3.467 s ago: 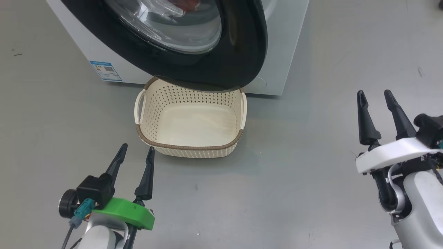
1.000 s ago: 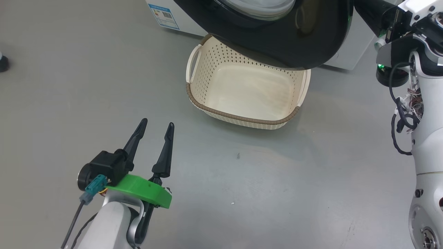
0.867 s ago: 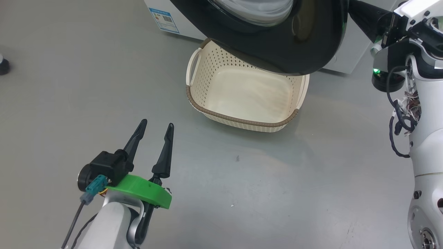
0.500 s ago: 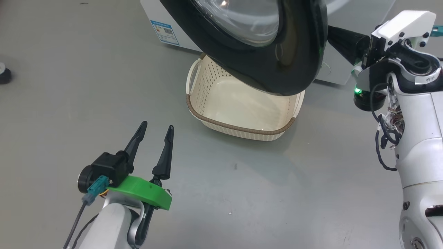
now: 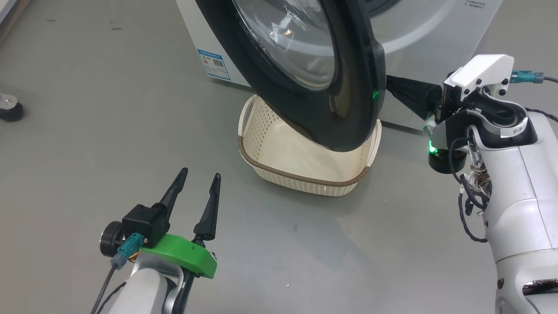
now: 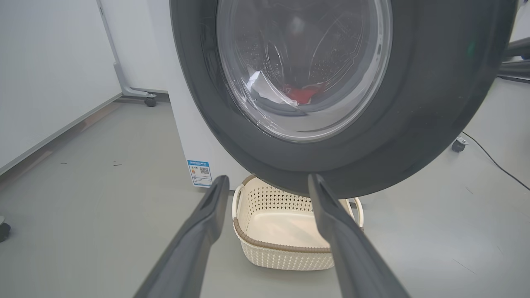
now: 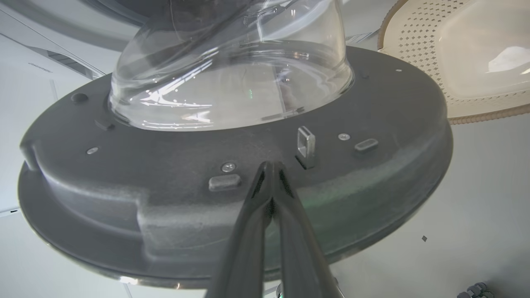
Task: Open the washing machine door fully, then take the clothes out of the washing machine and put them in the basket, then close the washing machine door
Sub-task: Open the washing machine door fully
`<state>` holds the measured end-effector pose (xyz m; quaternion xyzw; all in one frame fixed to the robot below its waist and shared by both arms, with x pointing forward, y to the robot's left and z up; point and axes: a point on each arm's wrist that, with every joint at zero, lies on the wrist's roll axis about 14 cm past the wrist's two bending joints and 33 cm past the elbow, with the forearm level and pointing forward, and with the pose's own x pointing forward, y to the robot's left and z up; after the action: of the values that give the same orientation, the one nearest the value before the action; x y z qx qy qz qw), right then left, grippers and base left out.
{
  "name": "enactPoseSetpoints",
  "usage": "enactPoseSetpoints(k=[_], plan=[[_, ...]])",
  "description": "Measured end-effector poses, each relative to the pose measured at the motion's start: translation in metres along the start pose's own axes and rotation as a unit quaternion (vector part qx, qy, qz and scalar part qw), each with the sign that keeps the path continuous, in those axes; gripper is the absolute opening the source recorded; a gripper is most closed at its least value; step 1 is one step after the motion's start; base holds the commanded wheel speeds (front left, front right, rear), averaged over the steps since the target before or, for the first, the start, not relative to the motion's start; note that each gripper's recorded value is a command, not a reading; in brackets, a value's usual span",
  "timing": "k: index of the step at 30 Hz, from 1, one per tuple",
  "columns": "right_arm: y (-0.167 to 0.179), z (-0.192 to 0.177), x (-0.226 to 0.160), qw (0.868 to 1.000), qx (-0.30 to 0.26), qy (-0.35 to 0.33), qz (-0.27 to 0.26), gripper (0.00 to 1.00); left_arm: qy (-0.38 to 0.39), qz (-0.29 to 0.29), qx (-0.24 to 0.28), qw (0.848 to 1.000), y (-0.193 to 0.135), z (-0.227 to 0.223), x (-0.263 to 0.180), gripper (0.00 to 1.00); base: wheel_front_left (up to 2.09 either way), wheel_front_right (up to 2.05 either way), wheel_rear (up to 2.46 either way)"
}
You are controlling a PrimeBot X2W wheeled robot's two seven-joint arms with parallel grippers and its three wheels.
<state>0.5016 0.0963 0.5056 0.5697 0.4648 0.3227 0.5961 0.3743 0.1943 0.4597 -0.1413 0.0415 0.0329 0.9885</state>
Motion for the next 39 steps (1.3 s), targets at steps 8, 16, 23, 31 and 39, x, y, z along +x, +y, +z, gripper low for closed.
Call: enactPoseSetpoints(k=[8,16,23,31,39], plan=[[0.005,-0.023,-0.001,1.0,0.001,0.028,0.005,0.0,-0.008,0.001,0.002,1.0,0.0,0.005,-0.008,1.0,0.0,0.0,0.0],[0.011,-0.044,0.0,0.998,0.002,0.062,0.015,0.0,-0.01,0.003,0.003,1.0,-0.001,0.005,-0.012,1.0,0.0,0.0,0.0],[0.01,-0.07,0.009,0.994,0.014,0.108,0.022,0.0,-0.01,0.002,0.004,1.0,-0.001,0.005,-0.012,1.0,0.0,0.0,0.0],[0.011,-0.1,0.021,0.987,0.018,0.16,0.029,0.0,-0.008,0.013,0.005,1.0,0.005,0.004,-0.014,1.0,0.0,0.0,0.0],[0.011,-0.134,0.026,0.977,0.02,0.209,0.033,0.0,-0.009,0.018,0.006,1.0,0.009,0.005,-0.016,1.0,0.0,0.0,0.0]])
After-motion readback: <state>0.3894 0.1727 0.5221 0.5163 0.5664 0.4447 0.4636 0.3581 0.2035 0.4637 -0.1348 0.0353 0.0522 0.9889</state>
